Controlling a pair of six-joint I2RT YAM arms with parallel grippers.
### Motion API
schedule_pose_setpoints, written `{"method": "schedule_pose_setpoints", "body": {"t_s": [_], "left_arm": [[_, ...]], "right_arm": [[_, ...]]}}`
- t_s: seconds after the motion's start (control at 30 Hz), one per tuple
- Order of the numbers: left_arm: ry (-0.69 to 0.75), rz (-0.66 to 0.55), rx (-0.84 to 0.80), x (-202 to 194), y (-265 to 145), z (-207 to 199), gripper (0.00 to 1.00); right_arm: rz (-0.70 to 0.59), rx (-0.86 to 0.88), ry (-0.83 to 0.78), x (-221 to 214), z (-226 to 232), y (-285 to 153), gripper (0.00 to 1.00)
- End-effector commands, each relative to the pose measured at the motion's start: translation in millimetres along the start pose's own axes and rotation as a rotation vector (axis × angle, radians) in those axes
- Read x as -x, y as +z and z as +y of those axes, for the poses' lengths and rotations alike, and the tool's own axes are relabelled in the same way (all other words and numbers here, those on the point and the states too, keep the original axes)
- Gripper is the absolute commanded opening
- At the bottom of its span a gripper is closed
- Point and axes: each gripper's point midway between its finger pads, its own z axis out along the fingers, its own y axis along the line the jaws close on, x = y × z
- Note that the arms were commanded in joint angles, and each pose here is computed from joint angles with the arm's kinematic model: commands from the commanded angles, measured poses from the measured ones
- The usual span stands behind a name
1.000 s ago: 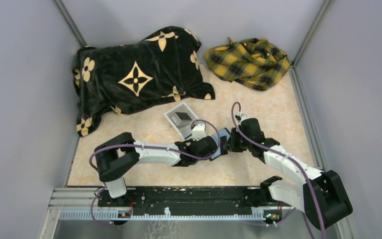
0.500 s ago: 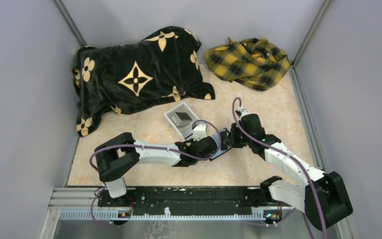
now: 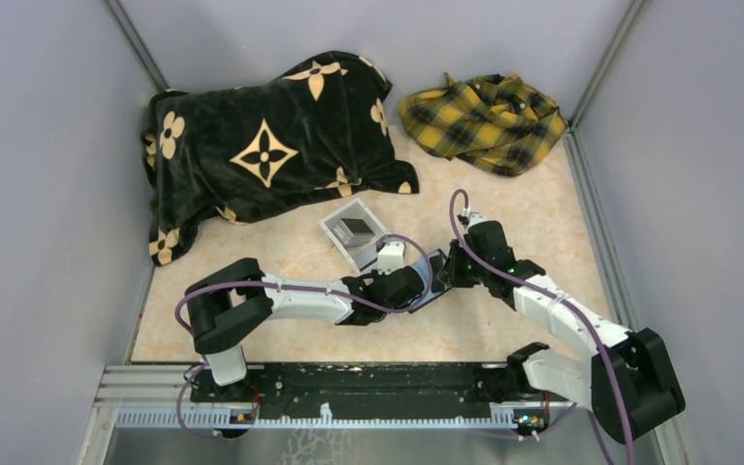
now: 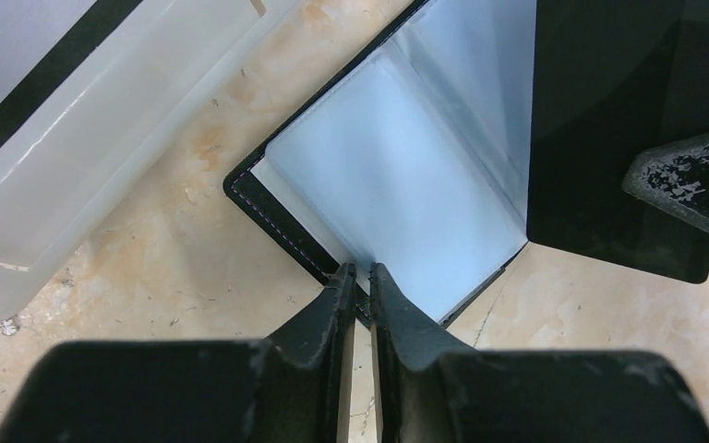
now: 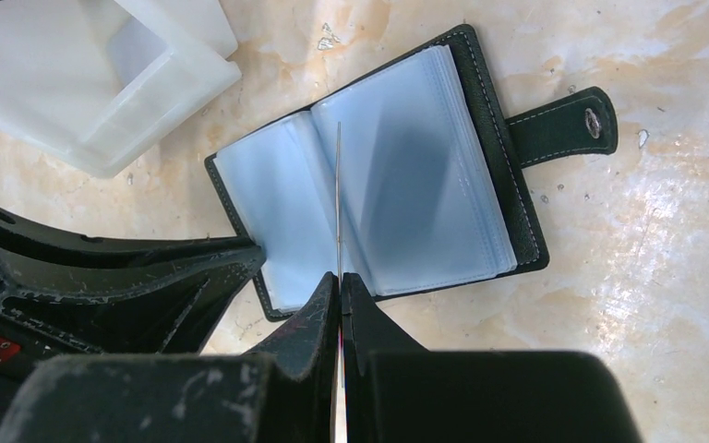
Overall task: Put the credit cards into the card holder
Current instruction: Insert the credit card into the card holder.
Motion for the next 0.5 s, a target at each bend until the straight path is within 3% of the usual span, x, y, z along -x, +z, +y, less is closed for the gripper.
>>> {"method": "schedule_pose_setpoints", "body": {"t_s": [0.0, 0.47], "left_arm": [[0.158, 0.167, 0.173, -55.9, 6.7, 62.4, 0.18], [0.218, 0.168, 0.211, -52.5, 4.2, 75.5, 0.17]], "right_arm": [[-0.073, 0.016, -0.026, 26.2, 8.6, -1.3, 0.00], [-0.068, 0.013, -0.038, 25.4, 6.9, 1.5, 0.00]]}}
